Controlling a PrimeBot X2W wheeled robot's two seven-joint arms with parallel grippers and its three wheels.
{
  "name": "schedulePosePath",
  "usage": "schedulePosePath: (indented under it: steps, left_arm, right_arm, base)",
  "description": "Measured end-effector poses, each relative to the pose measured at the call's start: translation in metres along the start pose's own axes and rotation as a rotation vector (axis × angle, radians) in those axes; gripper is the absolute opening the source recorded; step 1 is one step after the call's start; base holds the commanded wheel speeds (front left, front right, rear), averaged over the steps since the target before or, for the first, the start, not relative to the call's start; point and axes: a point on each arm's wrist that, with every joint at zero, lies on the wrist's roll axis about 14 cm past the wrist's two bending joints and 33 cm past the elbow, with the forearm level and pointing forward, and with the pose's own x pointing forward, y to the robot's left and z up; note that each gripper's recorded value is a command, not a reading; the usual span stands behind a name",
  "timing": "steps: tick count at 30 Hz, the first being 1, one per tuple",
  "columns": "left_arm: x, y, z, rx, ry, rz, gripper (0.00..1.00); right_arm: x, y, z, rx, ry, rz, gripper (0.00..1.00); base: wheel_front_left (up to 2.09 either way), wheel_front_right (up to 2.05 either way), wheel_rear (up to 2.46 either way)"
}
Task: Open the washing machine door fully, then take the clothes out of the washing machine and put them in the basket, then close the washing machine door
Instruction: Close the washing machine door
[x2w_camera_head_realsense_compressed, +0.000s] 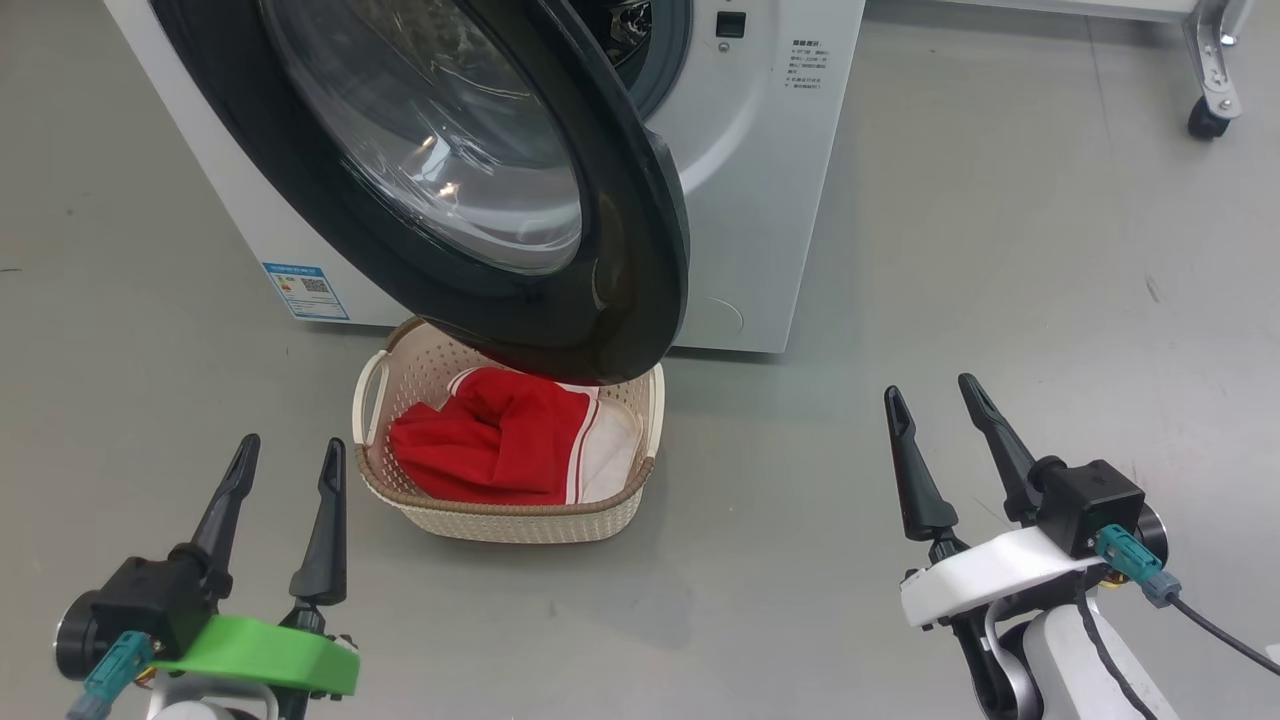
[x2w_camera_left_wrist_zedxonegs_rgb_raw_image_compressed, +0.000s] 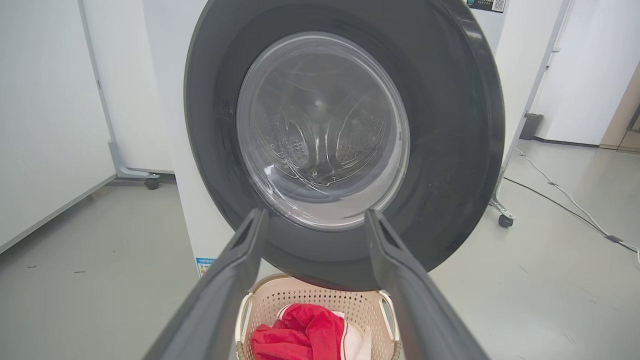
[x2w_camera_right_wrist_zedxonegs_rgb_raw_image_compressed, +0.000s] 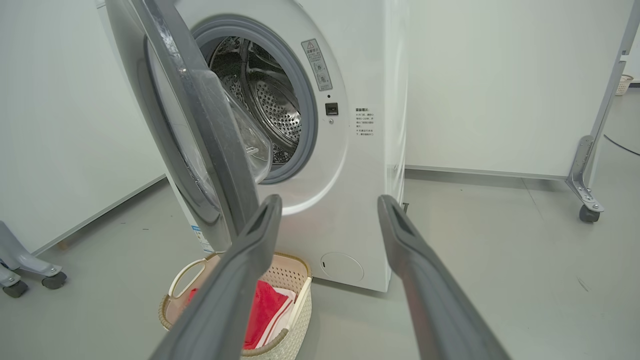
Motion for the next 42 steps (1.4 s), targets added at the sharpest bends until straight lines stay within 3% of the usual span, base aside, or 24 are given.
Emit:
schedulePosePath:
  steps: [6,7,9,18,32,42]
  left_arm:
    - [0.000,0.001,-0.001,-0.002,-0.001,0.005,1.00]
    - [0.000,0.001,-0.001,-0.003,-0.001,0.007,1.00]
    - [0.000,0.002,-0.001,-0.003,0.000,0.011,1.00]
    - [0.000,0.006,-0.005,0.005,0.009,0.017,1.00]
    - [0.011,0.008,-0.021,-0.025,0.045,0.032,1.00]
    - [0.019,0.020,-0.030,-0.026,0.064,0.072,1.00]
  right_arm:
    - [0.001,0.000,-0.001,0.000,0.003,0.002,1.00]
    - [0.001,0.000,-0.001,0.000,0.004,0.002,0.73]
    - [0.001,0.000,-0.002,0.000,0.005,0.003,0.00]
    - [0.008,0.016,0.003,-0.021,-0.012,0.067,0.00]
    - [0.047,0.109,-0.007,-0.100,-0.004,0.445,0.00]
    - [0.079,0.127,-0.026,-0.127,0.037,0.555,0.00]
  base:
    - [0.00,0.00,0.00]
    - [0.00,0.00,0.00]
    - [0.00,0.00,0.00]
    - [0.00,0.00,0.00]
    - [0.00,0.00,0.00]
    - [0.00,0.00,0.00]
